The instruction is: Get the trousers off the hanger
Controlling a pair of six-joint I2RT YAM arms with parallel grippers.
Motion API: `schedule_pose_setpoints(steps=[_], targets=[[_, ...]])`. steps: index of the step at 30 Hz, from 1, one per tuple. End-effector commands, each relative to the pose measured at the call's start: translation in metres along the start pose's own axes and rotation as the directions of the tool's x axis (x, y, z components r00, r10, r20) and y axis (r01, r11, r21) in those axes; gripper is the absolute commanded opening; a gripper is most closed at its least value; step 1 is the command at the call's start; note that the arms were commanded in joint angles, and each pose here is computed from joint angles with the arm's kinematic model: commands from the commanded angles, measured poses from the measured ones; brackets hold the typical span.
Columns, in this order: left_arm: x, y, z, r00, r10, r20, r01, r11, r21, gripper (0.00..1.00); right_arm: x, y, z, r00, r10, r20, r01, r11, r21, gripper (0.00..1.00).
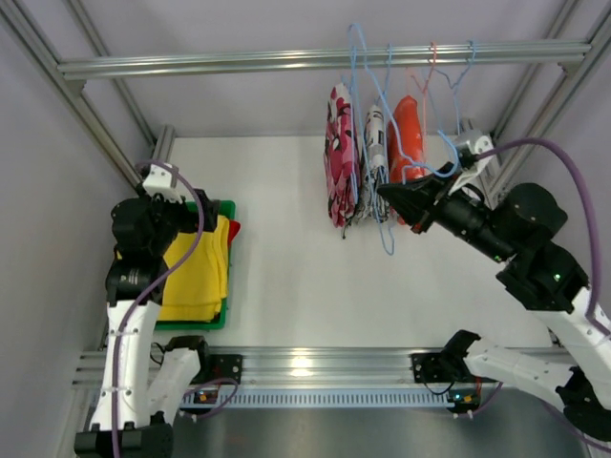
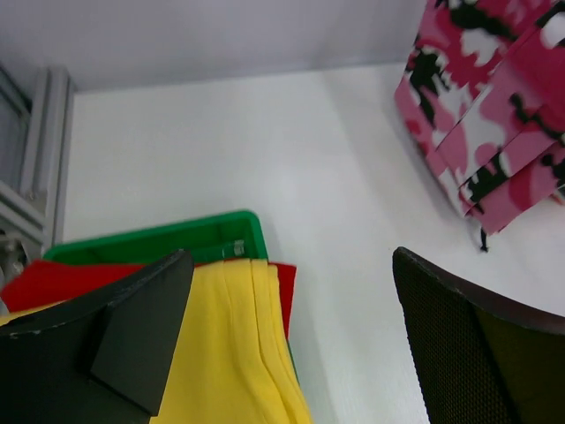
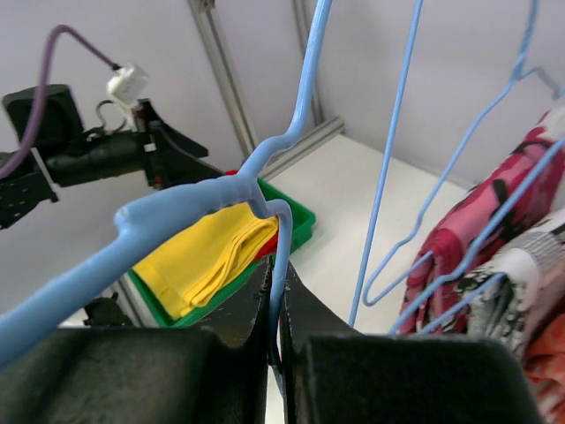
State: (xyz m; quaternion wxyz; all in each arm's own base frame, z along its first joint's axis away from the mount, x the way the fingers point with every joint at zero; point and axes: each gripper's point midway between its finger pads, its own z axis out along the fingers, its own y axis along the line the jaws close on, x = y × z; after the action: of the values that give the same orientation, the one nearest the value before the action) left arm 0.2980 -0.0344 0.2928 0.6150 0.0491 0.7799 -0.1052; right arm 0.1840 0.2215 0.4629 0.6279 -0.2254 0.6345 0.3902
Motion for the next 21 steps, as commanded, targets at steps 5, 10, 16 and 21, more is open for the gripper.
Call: schedule_pose_setpoints(steps=[5, 10, 16, 21], targets=[[-0.078, -0.047, -0.052, 0.955, 0.136, 0.264, -0.184, 0.969, 0.164, 0.99, -0.048, -0.029, -0.077, 0.954, -0.280, 0.105, 0.254, 0.944, 0.211, 0.00], [-0.084, -0.049, -0.046, 0.957, 0.118, 0.263, -0.170, 0.968, 0.184, 0.99, -0.050, -0.061, -0.138, 0.924, -0.370, 0.100, 0.294, 0.851, 0.435, 0.00], [-0.092, -0.056, -0.029, 0.971, 0.020, 0.240, -0.082, 0.964, 0.253, 0.99, -0.036, -0.091, -0.201, 0.932, -0.361, -0.038, 0.291, 0.681, 0.672, 0.00], [-0.094, -0.060, -0.013, 0.974, -0.029, 0.224, -0.042, 0.951, 0.305, 0.99, -0.019, -0.095, -0.216, 0.942, -0.292, -0.166, 0.323, 0.648, 0.690, 0.00]])
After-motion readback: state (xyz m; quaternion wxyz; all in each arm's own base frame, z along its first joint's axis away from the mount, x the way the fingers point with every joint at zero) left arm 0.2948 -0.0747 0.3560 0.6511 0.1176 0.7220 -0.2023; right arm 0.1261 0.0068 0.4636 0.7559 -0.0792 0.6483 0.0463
